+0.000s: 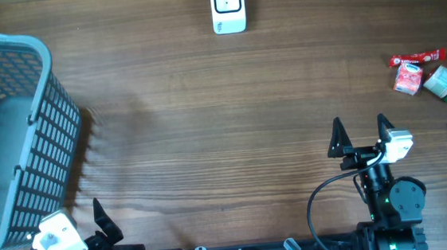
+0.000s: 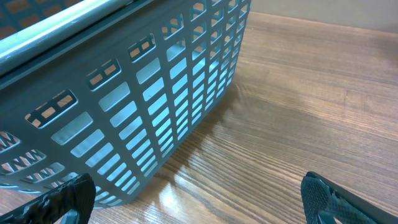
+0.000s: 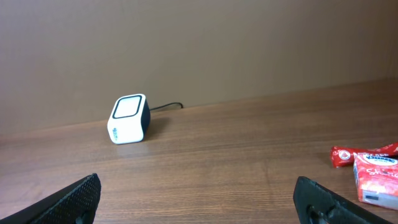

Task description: Scan the item barcode

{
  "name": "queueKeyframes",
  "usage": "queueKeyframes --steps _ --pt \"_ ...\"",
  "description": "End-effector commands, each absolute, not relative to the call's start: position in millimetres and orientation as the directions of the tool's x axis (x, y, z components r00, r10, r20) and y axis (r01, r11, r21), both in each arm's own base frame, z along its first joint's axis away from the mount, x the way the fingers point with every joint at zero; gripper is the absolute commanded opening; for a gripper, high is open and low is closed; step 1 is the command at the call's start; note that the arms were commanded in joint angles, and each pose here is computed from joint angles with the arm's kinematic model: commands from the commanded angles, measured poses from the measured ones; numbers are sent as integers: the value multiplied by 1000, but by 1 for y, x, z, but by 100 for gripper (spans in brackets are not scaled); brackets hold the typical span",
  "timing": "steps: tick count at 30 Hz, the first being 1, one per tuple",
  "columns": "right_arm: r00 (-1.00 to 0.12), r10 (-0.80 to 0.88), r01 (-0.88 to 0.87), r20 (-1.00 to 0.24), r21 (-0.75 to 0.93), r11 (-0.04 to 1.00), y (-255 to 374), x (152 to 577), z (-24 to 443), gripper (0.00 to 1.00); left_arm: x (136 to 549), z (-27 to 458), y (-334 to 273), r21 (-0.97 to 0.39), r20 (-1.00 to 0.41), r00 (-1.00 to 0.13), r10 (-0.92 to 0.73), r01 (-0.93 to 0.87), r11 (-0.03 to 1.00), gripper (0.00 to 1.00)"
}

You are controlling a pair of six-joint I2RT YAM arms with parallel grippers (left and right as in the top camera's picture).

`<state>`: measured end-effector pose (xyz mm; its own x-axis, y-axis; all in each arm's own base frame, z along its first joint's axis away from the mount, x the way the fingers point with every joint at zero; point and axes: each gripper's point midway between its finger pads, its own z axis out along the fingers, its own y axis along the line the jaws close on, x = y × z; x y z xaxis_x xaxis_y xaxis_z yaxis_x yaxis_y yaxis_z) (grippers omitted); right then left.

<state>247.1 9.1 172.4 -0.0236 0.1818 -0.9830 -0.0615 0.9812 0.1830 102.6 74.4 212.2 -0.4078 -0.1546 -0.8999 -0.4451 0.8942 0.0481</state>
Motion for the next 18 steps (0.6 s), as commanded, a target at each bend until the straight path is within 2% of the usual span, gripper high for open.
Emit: queueKeyframes --steps 1,5,9,14,18 --pt "-7 192 -54 -981 192 980 8 247 176 100 102 214 75 39 -904 -395 -162 -454 890 100" --pt "-7 191 -54 -982 191 980 8 247 176 100 104 216 74 31 -909 -384 -161 -447 894 100" --pt "-7 192 -54 -981 192 980 8 247 176 99 146 233 52 -88 -951 -251 -179 -335 938 100" --pt "-7 191 -54 -982 191 980 8 247 176 100 211 212 19 -176 -973 -125 -196 -149 973 100" --pt "-7 191 -54 -982 191 980 8 247 176 100 229 178 8 -185 -970 -143 -197 -93 978 100"
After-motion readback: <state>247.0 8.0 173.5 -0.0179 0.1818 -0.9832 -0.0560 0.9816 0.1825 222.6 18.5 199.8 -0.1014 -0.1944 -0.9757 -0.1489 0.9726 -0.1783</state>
